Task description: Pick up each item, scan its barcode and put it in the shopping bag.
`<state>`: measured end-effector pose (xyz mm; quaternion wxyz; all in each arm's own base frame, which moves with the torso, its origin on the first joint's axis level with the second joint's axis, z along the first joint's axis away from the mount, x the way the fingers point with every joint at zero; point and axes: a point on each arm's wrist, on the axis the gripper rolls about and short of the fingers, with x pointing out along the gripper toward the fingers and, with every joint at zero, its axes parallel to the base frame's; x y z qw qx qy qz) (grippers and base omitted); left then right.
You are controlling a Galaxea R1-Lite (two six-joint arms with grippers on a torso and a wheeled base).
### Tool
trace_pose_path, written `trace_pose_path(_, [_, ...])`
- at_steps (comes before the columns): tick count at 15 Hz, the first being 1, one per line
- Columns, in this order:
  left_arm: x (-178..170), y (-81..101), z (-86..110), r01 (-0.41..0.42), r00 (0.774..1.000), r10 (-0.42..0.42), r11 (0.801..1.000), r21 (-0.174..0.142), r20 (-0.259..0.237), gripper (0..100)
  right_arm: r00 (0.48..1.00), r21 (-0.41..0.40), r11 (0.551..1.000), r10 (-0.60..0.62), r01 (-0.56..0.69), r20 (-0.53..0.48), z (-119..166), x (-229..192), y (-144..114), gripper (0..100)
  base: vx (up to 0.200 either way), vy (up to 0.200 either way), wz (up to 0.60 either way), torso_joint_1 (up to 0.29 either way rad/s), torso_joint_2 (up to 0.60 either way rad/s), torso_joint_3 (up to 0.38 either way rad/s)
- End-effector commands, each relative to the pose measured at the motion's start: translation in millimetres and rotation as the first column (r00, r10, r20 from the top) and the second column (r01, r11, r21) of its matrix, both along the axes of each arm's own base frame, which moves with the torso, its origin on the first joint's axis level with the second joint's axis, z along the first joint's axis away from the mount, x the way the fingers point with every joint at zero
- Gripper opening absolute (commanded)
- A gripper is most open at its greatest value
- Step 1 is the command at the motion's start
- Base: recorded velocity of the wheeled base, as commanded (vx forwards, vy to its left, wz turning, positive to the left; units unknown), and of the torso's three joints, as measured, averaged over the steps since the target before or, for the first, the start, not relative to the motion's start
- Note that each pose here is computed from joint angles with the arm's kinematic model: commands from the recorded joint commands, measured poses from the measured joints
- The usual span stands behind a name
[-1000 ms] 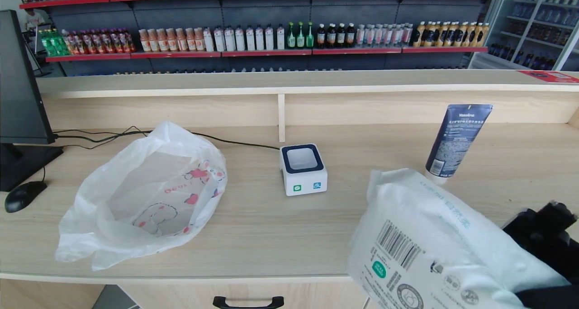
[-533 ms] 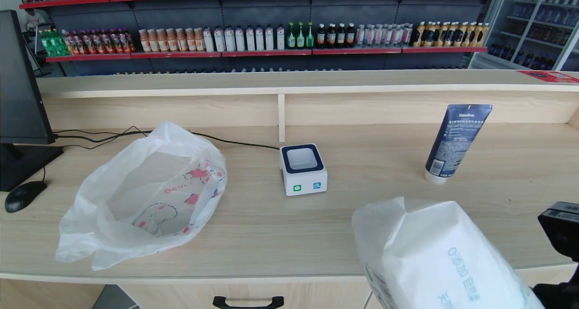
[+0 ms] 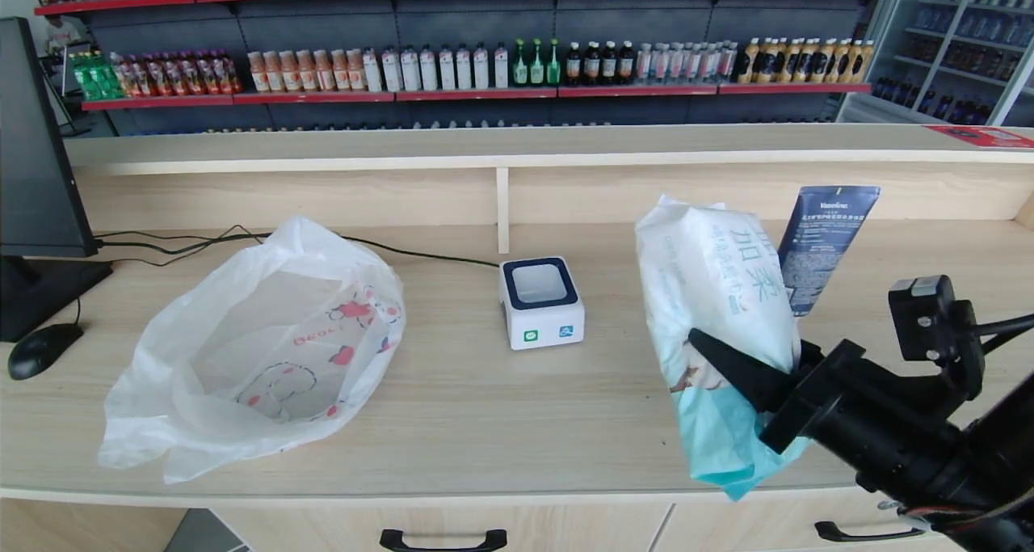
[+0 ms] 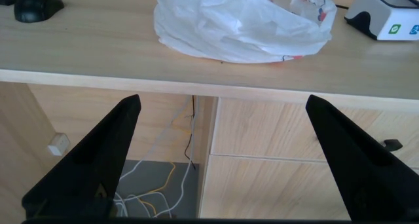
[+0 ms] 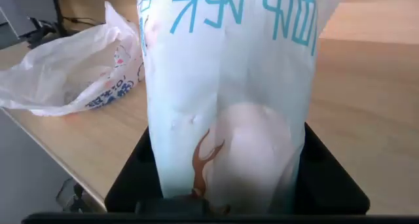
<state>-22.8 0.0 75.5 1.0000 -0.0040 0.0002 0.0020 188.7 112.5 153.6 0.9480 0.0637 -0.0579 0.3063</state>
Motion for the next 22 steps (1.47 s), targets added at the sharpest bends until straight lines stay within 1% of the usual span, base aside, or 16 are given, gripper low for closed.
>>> trace_pose_path(1, [0,0.0,0.0,-0.001,1.0,0.001,1.0,-0.001,0.0,100,0.98,0.016,0.994,-0.107,0.106,0.168,30,20,21,0,0.0,0.0,0.0,0.0,0.0,0.0])
trace_pose_path(2, [0,0.0,0.0,-0.001,1.0,0.001,1.0,-0.001,0.0,100,0.966,-0.017,0.988,-0.149,0.156,0.211,33,21,22,0,0.0,0.0,0.0,0.0,0.0,0.0])
trace_pose_path(3, [0,0.0,0.0,-0.001,1.0,0.001,1.0,-0.001,0.0,100,0.953,-0.028,0.976,-0.206,0.217,0.222,35,19,23,0,0.0,0.0,0.0,0.0,0.0,0.0])
trace_pose_path(4, [0,0.0,0.1,-0.001,1.0,0.001,1.0,-0.001,0.002,100,0.926,-0.003,0.948,-0.31,0.318,0.216,39,14,22,0,0.0,0.0,0.0,0.0,0.0,0.0])
trace_pose_path(5, [0,0.0,0.0,-0.001,1.0,0.001,1.0,-0.001,0.0,100,0.889,0.029,0.906,-0.42,0.422,0.183,42,4,25,0,0.0,0.0,0.0,0.0,0.0,0.0])
trace_pose_path(6, [0,0.0,0.0,0.001,1.0,-0.001,1.0,-0.001,0.0,100,0.856,0.056,0.869,-0.495,0.492,0.147,44,-6,25,0,0.0,0.0,0.0,0.0,0.0,0.0])
trace_pose_path(8, [0,0.0,0.1,-0.001,1.0,0.001,1.0,-0.001,0.002,100,0.879,0.091,0.89,-0.455,0.446,0.142,50,-24,31,0,0.0,0.0,0.0,0.0,0.0,0.0])
trace_pose_path(9, [0,0.0,0.0,0.001,1.0,-0.001,1.0,0.002,0.0,100,0.891,0.093,0.9,-0.435,0.426,0.126,47,-27,32,0,0.0,0.0,0.0,0.0,0.0,0.0])
trace_pose_path(10, [0,0.0,0.0,0.003,1.0,-0.003,1.0,0.013,0.0,100,0.919,0.12,0.921,-0.381,0.37,0.097,44,-33,38,0,0.0,0.0,0.0,0.0,0.0,0.0])
trace_pose_path(11, [0,0.0,0.0,0.003,1.0,-0.003,1.0,0.013,0.0,100,0.926,0.13,0.925,-0.368,0.356,0.081,42,-35,39,0,0.0,0.0,0.0,0.0,0.0,0.0])
trace_pose_path(12, [0,0.0,0.0,0.001,1.0,-0.001,1.0,0.011,0.0,100,0.931,0.116,0.93,-0.358,0.349,0.065,35,-38,36,0,0.0,0.0,0.0,0.0,0.0,0.0])
trace_pose_path(14, [0,0.0,0.0,0.001,1.0,-0.001,1.0,0.01,0.0,100,0.952,0.088,0.954,-0.294,0.287,0.082,32,-33,44,0,0.0,0.0,0.0,0.0,0.0,0.0])
trace_pose_path(15, [0,0.0,-0.2,0.001,1.0,-0.001,1.0,0.008,-0.001,100,0.955,0.105,0.957,-0.279,0.269,0.099,38,-29,47,0,0.0,0.0,0.0,0.0,0.0,0.0])
trace_pose_path(17, [0,0.0,0.0,0.001,1.0,-0.001,1.0,0.008,0.0,100,0.953,0.119,0.954,-0.287,0.275,0.093,39,-26,46,0,0.0,0.0,0.0,0.0,0.0,0.0])
trace_pose_path(19, [0,0.0,0.0,0.001,1.0,-0.001,1.0,0.008,0.0,100,0.944,0.086,0.944,-0.324,0.318,0.063,27,-15,45,0,0.0,0.0,0.0,0.0,0.0,0.0])
trace_pose_path(22, [0,0.0,0.0,0.001,1.0,-0.001,1.0,0.008,0.0,100,0.875,0.049,0.875,-0.482,0.481,0.032,13,26,23,0,0.0,0.0,0.0,0.0,0.0,0.0])
